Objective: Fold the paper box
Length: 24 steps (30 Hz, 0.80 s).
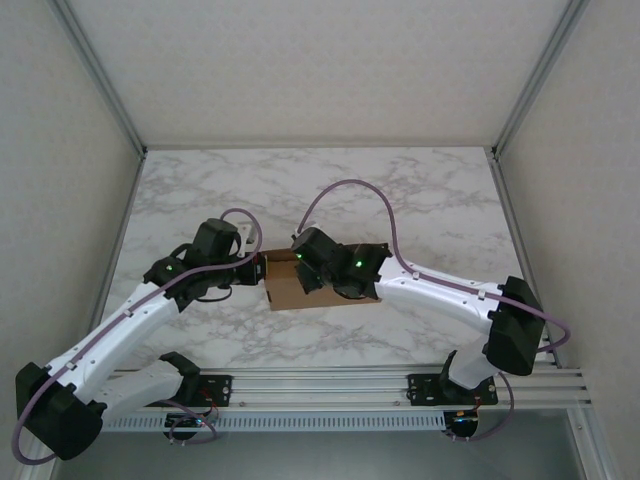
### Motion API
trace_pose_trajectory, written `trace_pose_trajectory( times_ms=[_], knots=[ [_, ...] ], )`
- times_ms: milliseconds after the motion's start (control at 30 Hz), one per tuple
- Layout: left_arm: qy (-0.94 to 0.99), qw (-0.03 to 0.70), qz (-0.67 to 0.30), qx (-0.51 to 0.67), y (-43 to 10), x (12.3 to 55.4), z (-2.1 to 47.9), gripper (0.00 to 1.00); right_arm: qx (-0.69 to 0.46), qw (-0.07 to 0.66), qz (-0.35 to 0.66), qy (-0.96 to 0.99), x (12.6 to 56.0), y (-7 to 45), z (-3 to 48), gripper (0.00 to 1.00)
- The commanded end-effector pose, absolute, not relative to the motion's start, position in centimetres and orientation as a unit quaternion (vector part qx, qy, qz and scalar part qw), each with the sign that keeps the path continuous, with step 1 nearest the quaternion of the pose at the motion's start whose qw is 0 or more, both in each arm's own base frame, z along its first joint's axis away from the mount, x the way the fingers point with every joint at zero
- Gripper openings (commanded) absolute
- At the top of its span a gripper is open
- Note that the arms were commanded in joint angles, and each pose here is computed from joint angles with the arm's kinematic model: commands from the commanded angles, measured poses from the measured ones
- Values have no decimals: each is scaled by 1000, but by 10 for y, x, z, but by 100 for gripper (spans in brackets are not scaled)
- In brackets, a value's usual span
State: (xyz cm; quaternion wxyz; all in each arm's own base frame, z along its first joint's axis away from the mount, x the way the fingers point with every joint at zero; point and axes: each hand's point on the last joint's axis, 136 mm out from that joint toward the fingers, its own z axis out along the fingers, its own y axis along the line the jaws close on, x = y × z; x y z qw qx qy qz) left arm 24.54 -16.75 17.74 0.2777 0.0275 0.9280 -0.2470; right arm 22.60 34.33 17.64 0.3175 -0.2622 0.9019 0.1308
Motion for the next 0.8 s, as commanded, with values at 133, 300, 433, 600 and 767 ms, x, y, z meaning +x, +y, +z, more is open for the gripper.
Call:
trace_pose_trajectory(
  times_ms=[133,300,433,600,767],
  knots=[
    [932,250,-261,10,-170,233,167,2,-243,313,86,914,231,334,150,0],
    [931,241,-274,2,-178,229,161,3,-237,309,90,917,232,338,145,0],
    [930,241,-277,4,-183,228,164,4,-235,305,94,918,230,340,143,0],
    [933,232,-274,4,-184,221,158,8,-229,312,92,917,231,336,146,0],
    [930,240,-279,3,-183,214,161,29,-222,318,93,917,230,335,144,0]
  ],
)
